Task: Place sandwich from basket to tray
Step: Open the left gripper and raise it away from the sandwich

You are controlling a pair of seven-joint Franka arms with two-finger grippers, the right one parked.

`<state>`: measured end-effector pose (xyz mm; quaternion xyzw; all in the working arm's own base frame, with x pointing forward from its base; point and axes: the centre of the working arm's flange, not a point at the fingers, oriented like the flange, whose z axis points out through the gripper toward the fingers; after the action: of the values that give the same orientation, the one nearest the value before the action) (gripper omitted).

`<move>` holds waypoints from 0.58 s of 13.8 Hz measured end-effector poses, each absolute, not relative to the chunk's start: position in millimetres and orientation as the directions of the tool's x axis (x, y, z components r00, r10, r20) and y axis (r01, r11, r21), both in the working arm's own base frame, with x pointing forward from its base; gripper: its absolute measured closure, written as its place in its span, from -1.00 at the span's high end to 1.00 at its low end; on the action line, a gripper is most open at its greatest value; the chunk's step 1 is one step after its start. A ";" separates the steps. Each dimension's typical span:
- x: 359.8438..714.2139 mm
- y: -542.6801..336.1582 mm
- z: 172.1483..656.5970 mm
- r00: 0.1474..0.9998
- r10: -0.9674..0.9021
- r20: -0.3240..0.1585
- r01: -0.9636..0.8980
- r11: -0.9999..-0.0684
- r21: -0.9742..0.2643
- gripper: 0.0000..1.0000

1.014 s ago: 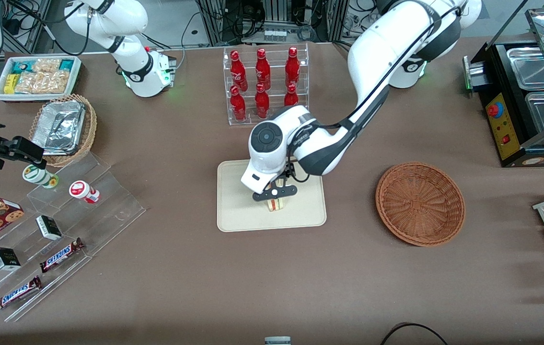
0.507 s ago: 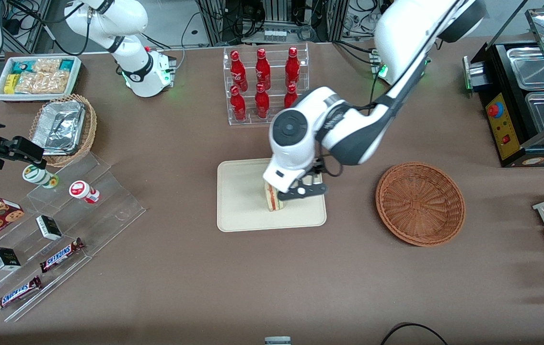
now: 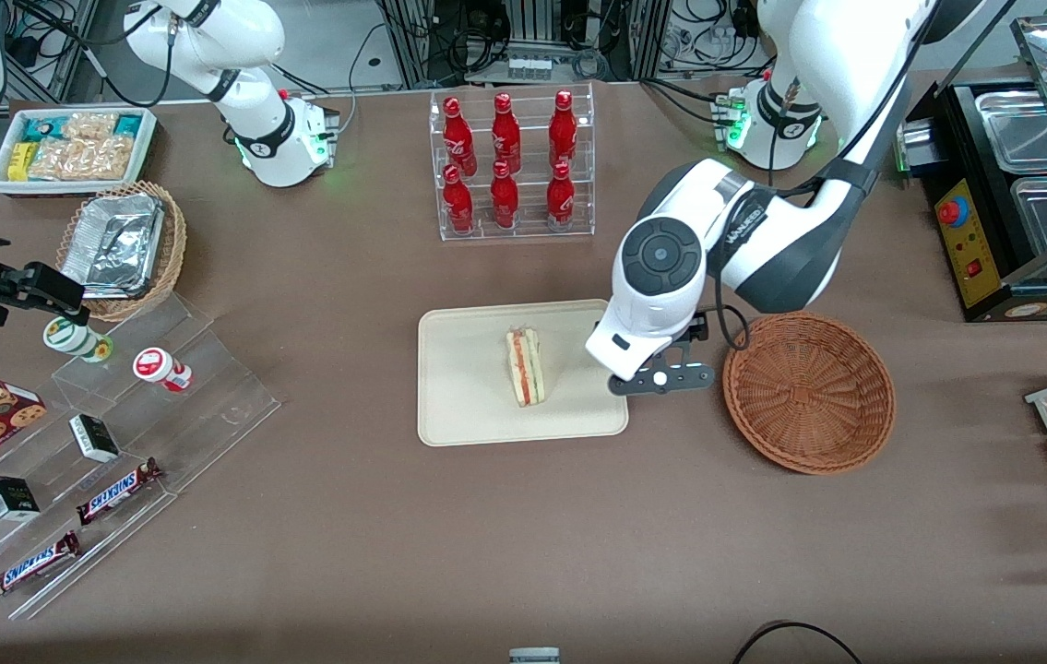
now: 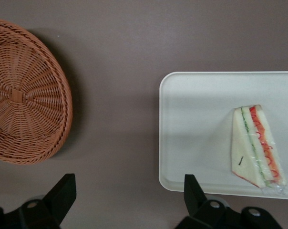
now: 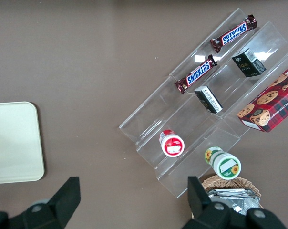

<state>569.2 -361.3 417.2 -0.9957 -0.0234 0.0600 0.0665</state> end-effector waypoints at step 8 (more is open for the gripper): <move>588.8 -263.1 443.6 0.986 -0.068 -0.150 -0.083 -0.992 -0.095 1.00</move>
<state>588.8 -263.1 443.6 -0.9953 0.0378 0.0736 0.0505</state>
